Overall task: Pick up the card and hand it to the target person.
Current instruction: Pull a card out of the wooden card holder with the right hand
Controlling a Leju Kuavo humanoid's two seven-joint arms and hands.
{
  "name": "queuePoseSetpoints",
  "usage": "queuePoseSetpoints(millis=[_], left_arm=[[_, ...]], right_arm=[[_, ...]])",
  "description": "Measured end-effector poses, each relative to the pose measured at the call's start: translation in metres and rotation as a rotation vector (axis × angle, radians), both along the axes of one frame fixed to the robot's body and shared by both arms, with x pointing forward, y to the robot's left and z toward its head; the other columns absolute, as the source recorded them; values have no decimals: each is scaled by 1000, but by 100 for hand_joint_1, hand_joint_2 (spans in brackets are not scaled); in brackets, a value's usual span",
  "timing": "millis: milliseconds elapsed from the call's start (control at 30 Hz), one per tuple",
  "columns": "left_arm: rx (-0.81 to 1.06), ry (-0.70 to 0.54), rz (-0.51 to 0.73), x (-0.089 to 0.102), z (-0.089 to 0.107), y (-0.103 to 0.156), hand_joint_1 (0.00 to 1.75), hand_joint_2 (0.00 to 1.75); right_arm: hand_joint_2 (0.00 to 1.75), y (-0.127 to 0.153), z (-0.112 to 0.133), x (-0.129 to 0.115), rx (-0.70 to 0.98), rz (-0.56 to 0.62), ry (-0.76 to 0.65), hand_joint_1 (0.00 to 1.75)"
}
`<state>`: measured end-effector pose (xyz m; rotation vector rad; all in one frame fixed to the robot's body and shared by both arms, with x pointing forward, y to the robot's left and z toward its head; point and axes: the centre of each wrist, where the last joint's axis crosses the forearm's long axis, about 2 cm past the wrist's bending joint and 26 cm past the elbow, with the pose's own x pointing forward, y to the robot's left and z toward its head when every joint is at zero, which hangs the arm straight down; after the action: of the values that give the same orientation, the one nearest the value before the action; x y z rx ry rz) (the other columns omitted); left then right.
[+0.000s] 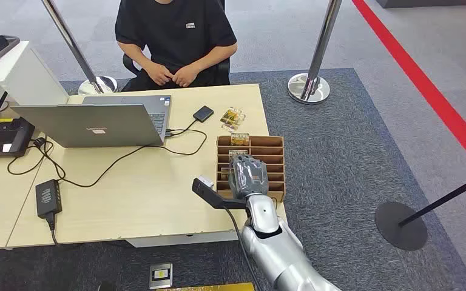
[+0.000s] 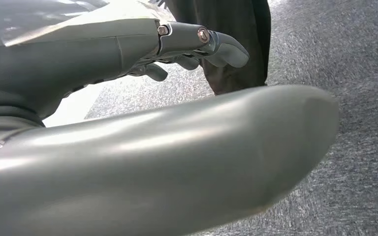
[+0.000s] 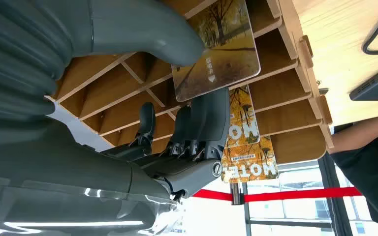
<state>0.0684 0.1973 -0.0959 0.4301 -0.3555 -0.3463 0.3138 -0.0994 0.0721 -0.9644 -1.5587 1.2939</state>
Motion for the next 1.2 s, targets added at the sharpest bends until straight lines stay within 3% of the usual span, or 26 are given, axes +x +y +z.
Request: queuePoseSetpoints(millis=[267, 367, 433, 967, 1200], left_arm=[[-2, -1, 2, -1, 0, 0, 0, 0], [-2, -1, 2, -1, 0, 0, 0, 0], [-2, 0, 3, -1, 0, 0, 0, 0], [-3, 0, 6, -5, -1, 0, 0, 0], [-3, -1, 3, -5, -1, 0, 0, 0]], right_arm=[[175, 2, 1, 1, 4, 13, 1, 118], [175, 4, 1, 0, 8, 17, 4, 148], [175, 4, 1, 0, 11, 20, 4, 158], [175, 3, 7, 4, 53, 25, -12, 149], [175, 0, 16, 9, 89, 40, -39, 154]])
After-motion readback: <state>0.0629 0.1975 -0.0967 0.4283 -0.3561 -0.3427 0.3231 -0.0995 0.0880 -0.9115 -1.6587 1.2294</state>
